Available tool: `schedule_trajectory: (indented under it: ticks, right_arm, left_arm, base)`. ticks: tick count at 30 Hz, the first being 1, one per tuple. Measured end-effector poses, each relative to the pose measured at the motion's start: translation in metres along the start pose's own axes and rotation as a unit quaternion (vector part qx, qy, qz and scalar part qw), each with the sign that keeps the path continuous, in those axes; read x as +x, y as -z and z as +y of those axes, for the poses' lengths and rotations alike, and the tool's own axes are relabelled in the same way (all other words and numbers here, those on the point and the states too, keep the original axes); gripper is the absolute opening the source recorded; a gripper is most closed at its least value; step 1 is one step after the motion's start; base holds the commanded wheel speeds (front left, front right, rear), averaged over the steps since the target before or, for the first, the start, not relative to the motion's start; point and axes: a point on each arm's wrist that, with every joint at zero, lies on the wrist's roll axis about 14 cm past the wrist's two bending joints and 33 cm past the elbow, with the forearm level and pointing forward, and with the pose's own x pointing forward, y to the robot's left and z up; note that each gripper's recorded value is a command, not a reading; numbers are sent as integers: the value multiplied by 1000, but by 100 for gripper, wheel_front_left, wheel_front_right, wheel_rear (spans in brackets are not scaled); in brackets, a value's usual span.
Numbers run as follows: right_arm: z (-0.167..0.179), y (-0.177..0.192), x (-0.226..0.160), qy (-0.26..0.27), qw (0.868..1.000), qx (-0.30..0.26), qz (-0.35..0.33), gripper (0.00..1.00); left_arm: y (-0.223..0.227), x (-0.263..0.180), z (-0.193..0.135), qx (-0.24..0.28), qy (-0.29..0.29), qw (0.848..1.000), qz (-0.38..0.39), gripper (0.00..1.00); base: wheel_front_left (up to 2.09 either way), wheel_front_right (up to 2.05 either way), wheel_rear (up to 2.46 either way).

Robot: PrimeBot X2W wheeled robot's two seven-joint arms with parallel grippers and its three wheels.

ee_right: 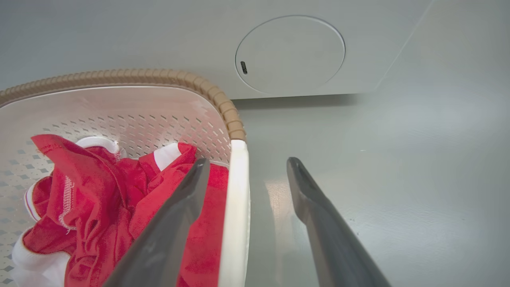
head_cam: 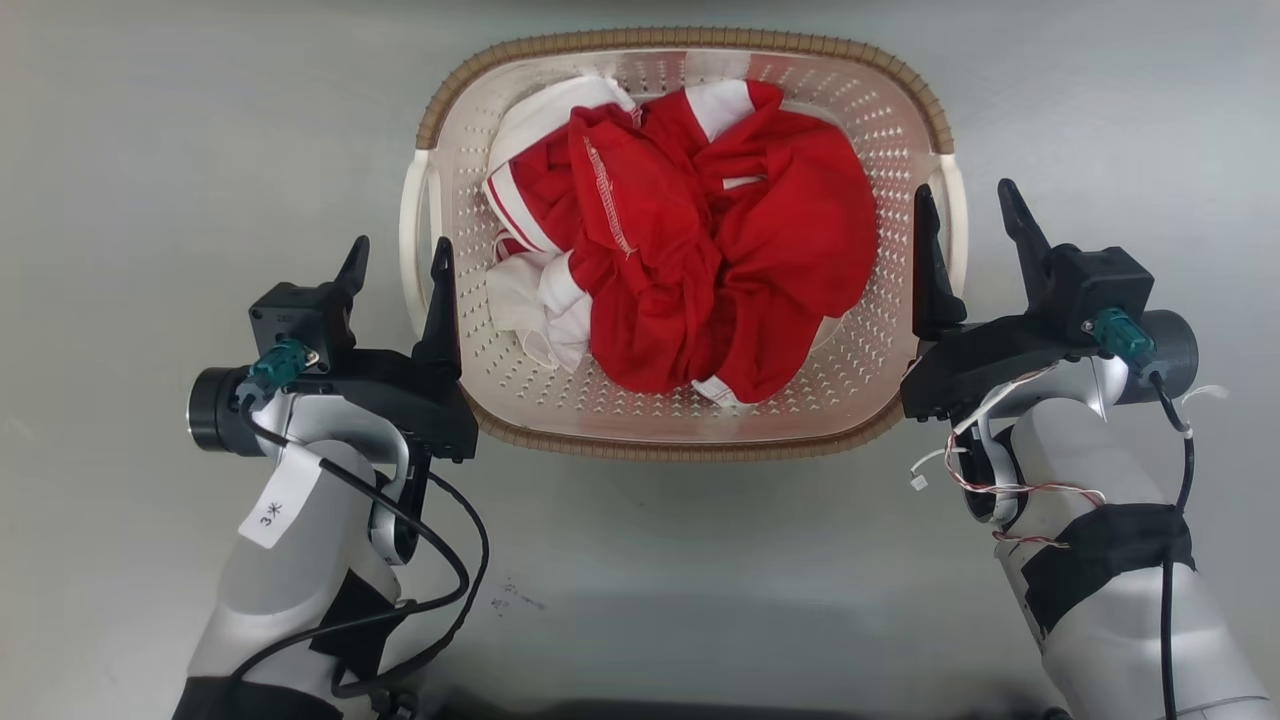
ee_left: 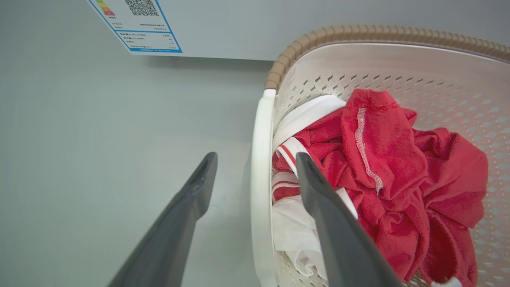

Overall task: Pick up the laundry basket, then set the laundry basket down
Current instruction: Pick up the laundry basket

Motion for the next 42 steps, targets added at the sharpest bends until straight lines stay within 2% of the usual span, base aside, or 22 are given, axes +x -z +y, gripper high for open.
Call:
schedule_trajectory:
  ticks: [8, 21, 22, 26, 27, 28, 29, 30, 31, 32, 33, 34, 35, 36, 42]
  right_arm:
    - [6, 34, 2, -12, 999, -5, 43, 100]
    - [17, 53, 8, -29, 997, -3, 68, 100]
    - [18, 53, 10, -31, 997, -1, 67, 97]
    - [23, 54, 11, -38, 997, 0, 69, 71]
    - [23, 54, 11, -39, 997, 1, 70, 58]
    - [23, 55, 11, -39, 997, 1, 71, 49]
    - [23, 55, 12, -36, 997, 3, 71, 46]
    - [22, 55, 12, -35, 997, 5, 72, 46]
    - [22, 54, 13, -35, 997, 5, 72, 44]
    - [22, 54, 13, -34, 997, 5, 72, 41]
    - [22, 54, 13, -33, 997, 5, 72, 36]
    - [22, 54, 13, -33, 997, 5, 73, 28]
    - [21, 55, 13, -31, 997, 3, 74, 10]
    - [21, 55, 13, -30, 997, 5, 75, 0]
    - [18, 54, 11, -21, 996, 10, 81, 0]
  left_arm:
    - [25, 4, 3, -3, 1, 999, 36, 100]
    - [41, 13, 3, -12, 2, 998, 65, 100]
    - [42, 13, 3, -11, 2, 998, 67, 100]
    - [41, 16, 1, -9, 5, 998, 68, 100]
    - [41, 17, 1, -10, 7, 997, 70, 85]
    - [42, 17, 0, -14, 9, 997, 71, 64]
    - [43, 17, -1, -16, 9, 997, 73, 45]
    - [44, 17, -1, -16, 9, 997, 75, 45]
    - [46, 16, -1, -15, 10, 997, 78, 35]
    - [47, 16, -2, -15, 12, 997, 80, 22]
    - [48, 16, -3, -14, 13, 996, 82, 0]
    - [49, 15, -3, -15, 14, 996, 83, 0]
    - [49, 15, -4, -14, 17, 996, 84, 0]
    - [49, 15, -5, -12, 19, 996, 85, 0]
    - [48, 14, -11, -13, 27, 996, 88, 0]
  base:
    - [0, 0, 0]
    - [0, 0, 0]
    - [0, 0, 0]
    - [0, 0, 0]
    - [0, 0, 0]
    - [0, 0, 0]
    - [0, 0, 0]
    - [0, 0, 0]
    - [0, 0, 0]
    - [0, 0, 0]
    - [0, 0, 0]
    - [0, 0, 0]
    - [0, 0, 0]
    - [0, 0, 0]
    - [0, 0, 0]
